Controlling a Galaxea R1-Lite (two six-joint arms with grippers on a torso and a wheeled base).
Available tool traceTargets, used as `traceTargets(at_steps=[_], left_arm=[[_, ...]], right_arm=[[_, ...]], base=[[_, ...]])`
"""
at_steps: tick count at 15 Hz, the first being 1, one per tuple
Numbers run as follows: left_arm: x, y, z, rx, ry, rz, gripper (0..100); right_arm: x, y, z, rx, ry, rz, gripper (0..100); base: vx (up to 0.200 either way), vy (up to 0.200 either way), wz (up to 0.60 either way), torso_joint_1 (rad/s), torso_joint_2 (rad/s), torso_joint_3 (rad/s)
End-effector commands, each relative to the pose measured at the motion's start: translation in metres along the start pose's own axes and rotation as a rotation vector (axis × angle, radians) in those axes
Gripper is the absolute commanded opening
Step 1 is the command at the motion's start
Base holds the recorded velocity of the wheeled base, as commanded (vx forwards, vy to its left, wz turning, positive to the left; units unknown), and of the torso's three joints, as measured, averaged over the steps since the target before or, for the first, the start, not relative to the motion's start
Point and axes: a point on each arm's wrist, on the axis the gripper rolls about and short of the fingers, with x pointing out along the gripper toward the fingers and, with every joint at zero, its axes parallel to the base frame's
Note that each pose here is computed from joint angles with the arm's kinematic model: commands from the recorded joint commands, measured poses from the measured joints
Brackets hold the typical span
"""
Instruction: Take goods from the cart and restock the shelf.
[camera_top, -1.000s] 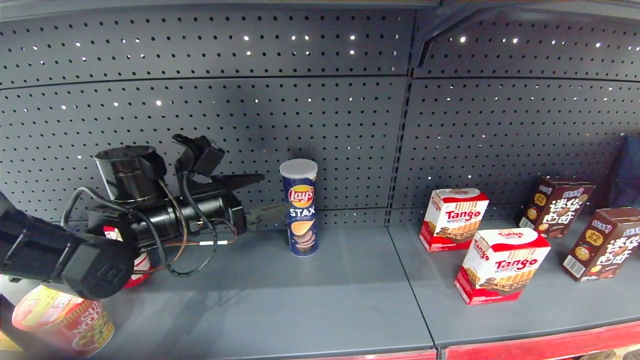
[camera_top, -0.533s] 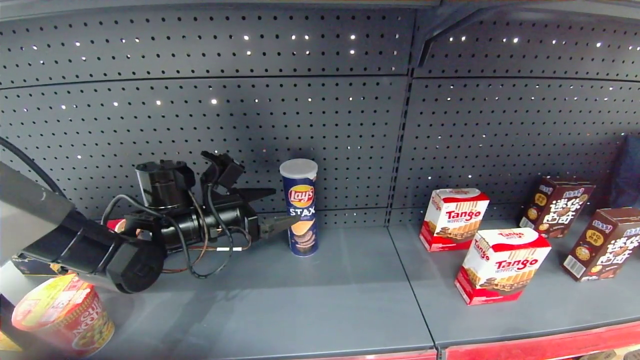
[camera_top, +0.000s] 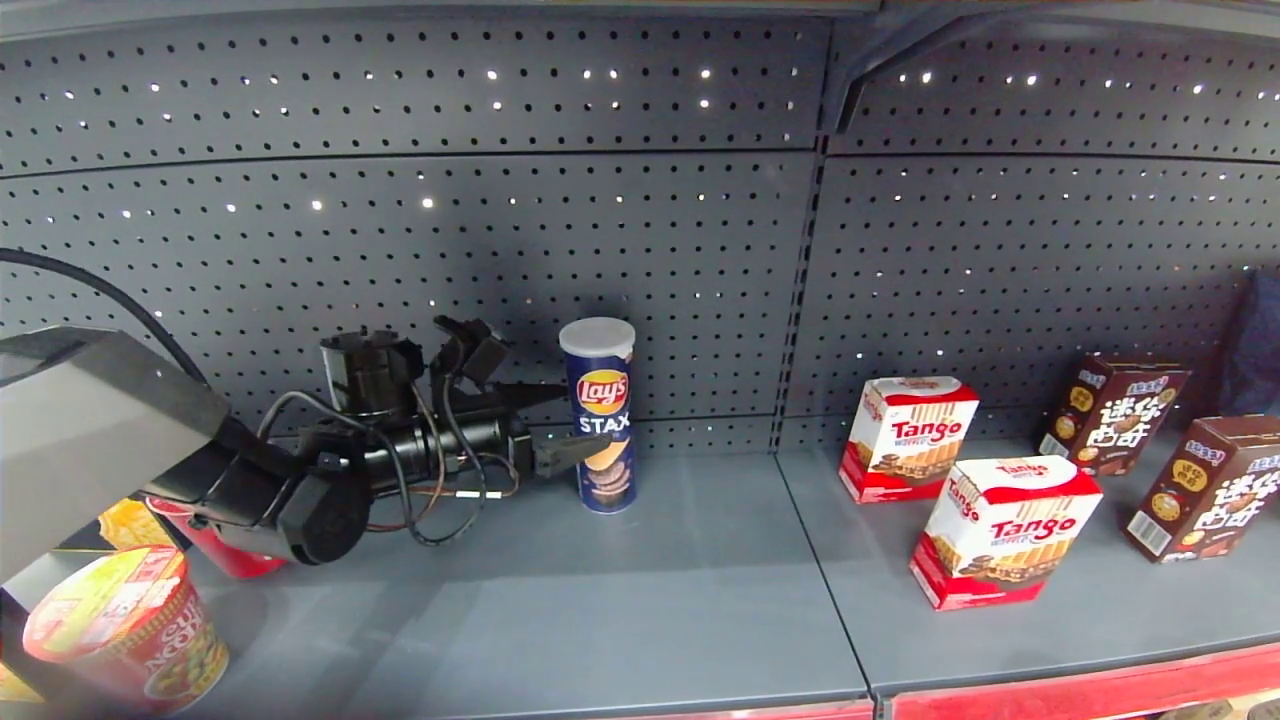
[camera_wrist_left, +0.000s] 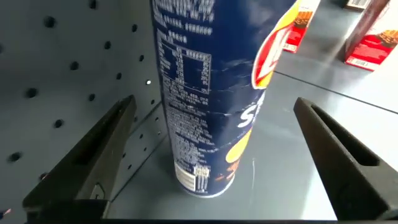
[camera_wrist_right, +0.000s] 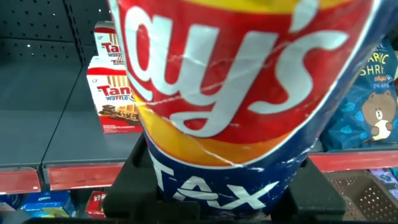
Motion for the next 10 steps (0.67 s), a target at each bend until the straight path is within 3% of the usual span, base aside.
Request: traceTargets(at_steps=[1, 7, 10], left_arm=[[0.008, 0.006, -0.009, -0.010, 0.008, -0.016, 100], [0.025, 0.023, -0.013, -0.007, -0.012, -0.061, 100], [0.032, 0.027, -0.015, -0.021, -0.016, -0.064, 100]], right_arm=[[0.002, 0.000, 0.001, -0.001, 0.007, 0.002, 0], [0.002, 0.000, 0.001, -0.001, 0.007, -0.001, 0], [0.002, 0.000, 0.001, -0.001, 0.006, -0.001, 0]], base=[[0.000, 0.000, 0.00, 0.000, 0.00, 0.000], [0.000, 0.000, 0.00, 0.000, 0.00, 0.000], [0.000, 0.000, 0.00, 0.000, 0.00, 0.000]])
